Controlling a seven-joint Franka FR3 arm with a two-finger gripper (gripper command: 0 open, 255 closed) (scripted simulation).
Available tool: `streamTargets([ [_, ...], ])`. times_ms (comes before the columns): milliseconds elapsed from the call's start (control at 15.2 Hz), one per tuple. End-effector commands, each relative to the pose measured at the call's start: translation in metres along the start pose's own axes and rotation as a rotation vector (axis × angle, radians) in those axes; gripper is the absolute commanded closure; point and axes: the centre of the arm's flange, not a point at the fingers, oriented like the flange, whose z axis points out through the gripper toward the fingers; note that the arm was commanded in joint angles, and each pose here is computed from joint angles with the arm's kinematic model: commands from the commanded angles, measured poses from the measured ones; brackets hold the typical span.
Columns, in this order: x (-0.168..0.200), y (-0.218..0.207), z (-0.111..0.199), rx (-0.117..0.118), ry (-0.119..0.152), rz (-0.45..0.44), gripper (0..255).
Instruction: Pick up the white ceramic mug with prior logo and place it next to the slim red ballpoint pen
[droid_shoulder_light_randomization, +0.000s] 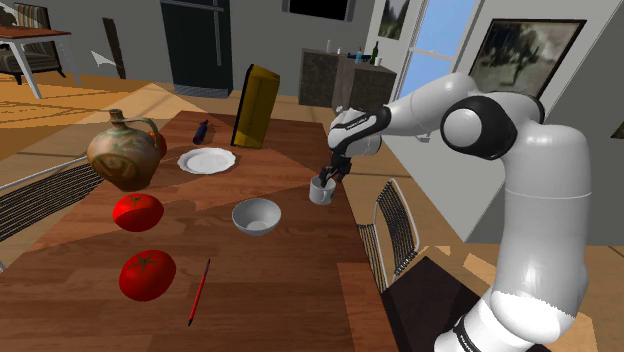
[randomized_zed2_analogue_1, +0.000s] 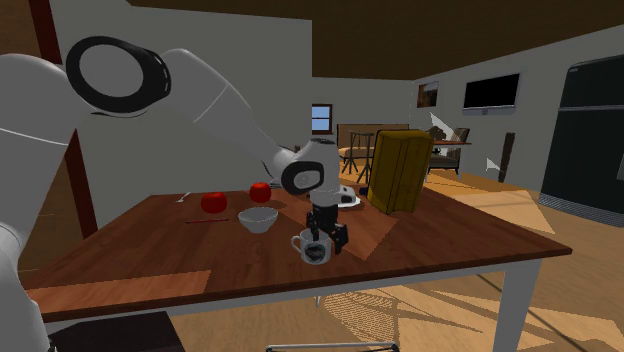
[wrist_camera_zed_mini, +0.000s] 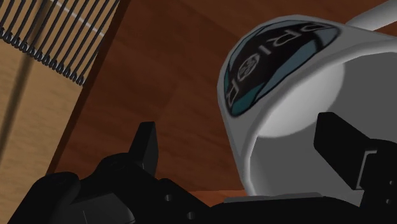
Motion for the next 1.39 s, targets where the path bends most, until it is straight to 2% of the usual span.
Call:
streamTargets([
  [0,0.000,0.000,0.002,0.000,0.001,0.000,0],
  [330,0.000,0.000,0.002,0.000,0.001,0.000,0],
  [396,0.000,0.000,0.002,0.000,0.001,0.000,255],
  [990,0.000,0.000,0.002,0.000,0.001,0.000,255],
  [1320,0.003,-0.002,-0.024,0.000,0.001,0.000,255],
])
